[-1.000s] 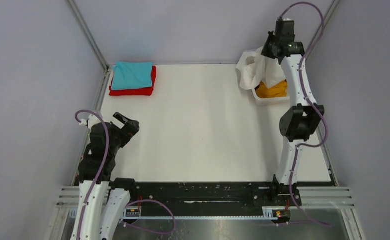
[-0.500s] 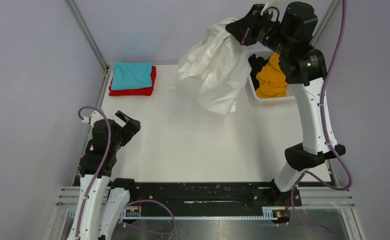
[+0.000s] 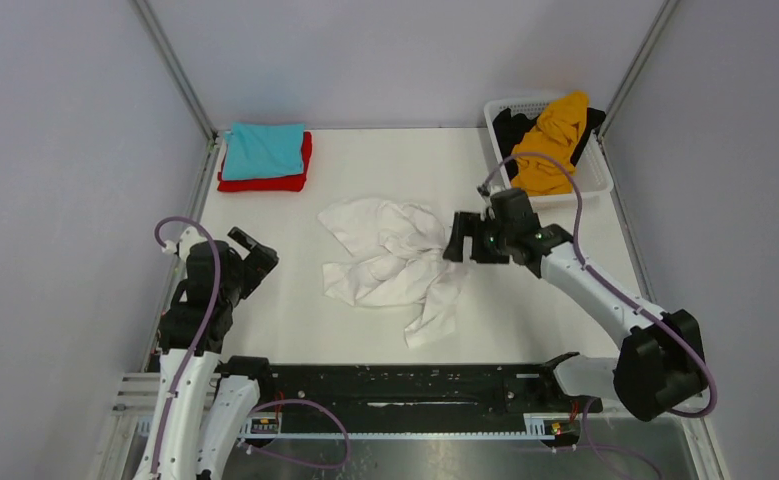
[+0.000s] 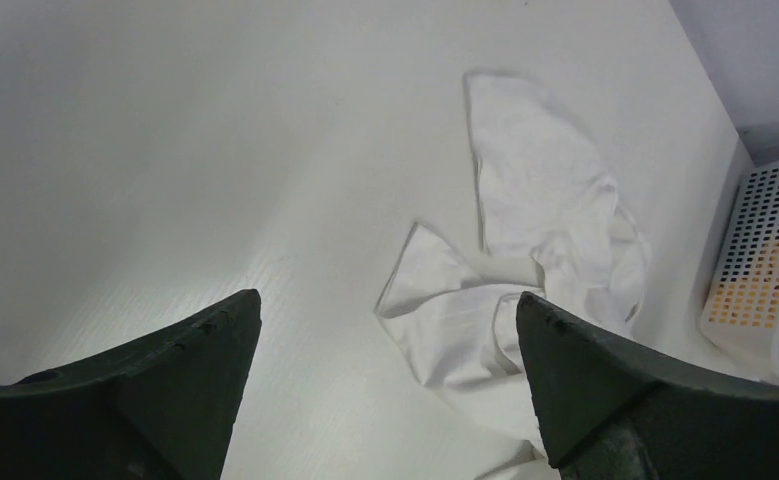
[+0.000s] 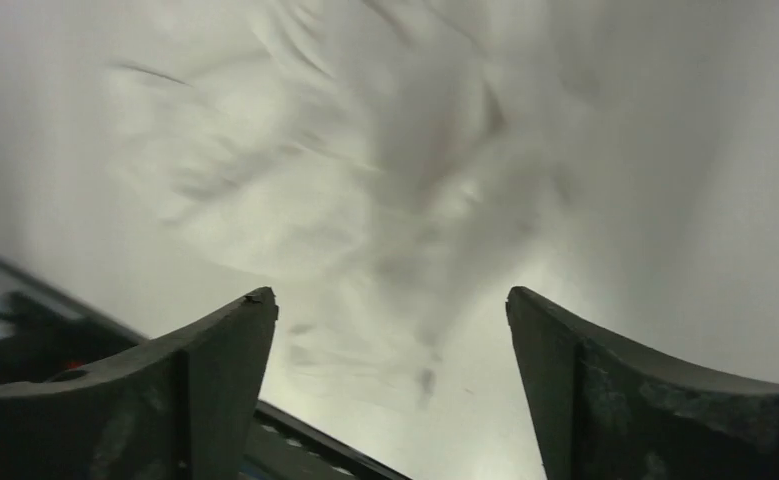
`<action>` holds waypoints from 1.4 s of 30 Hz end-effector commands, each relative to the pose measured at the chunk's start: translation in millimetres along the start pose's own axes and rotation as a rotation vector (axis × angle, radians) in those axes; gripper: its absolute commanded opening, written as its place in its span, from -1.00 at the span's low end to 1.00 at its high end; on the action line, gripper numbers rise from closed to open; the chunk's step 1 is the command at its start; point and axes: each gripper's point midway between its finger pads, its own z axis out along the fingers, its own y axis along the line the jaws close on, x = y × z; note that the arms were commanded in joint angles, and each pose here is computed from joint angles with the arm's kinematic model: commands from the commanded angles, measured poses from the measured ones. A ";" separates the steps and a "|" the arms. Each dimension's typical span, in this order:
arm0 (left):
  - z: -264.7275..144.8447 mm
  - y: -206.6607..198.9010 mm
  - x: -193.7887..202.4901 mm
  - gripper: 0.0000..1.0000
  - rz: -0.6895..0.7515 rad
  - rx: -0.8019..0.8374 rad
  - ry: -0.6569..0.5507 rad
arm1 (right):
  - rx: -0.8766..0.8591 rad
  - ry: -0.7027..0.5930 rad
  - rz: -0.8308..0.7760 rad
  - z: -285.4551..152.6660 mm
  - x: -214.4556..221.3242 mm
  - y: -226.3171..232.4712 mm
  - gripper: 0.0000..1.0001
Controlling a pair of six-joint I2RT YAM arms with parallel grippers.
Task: Fold and stack the t-shirts
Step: Move the tshirt to the center of the board, then flatten out the tshirt
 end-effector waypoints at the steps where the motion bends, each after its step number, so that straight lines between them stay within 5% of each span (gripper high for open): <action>1: 8.9 -20.5 9.1 0.98 -0.011 0.095 0.056 | 0.259 -0.244 0.010 -33.3 -14.2 -49.6 0.99; 5: 32.7 -35.8 39.5 0.98 0.009 0.170 0.204 | 0.220 -0.293 0.059 -55.1 7.8 -48.1 0.98; 12: 65.3 -46.9 89.8 0.98 0.142 0.104 0.394 | 0.144 -0.184 0.060 -42.7 52.3 -34.6 0.97; 24: 77.7 -27.5 165.5 0.98 0.213 0.024 0.547 | 0.092 -0.198 -0.152 -1.9 -27.4 23.0 0.97; 32: 89.8 -40.1 190.0 0.92 0.207 0.044 0.602 | 0.025 -0.024 -0.182 94.7 -53.3 64.8 0.97; 36: 95.8 -47.2 197.9 0.66 0.222 0.037 0.598 | 0.095 0.032 -0.142 129.8 -38.5 44.6 0.97; 42: 114.3 -46.0 198.9 -0.44 0.251 -0.033 0.567 | 0.170 0.112 -0.079 132.1 24.9 -1.4 0.94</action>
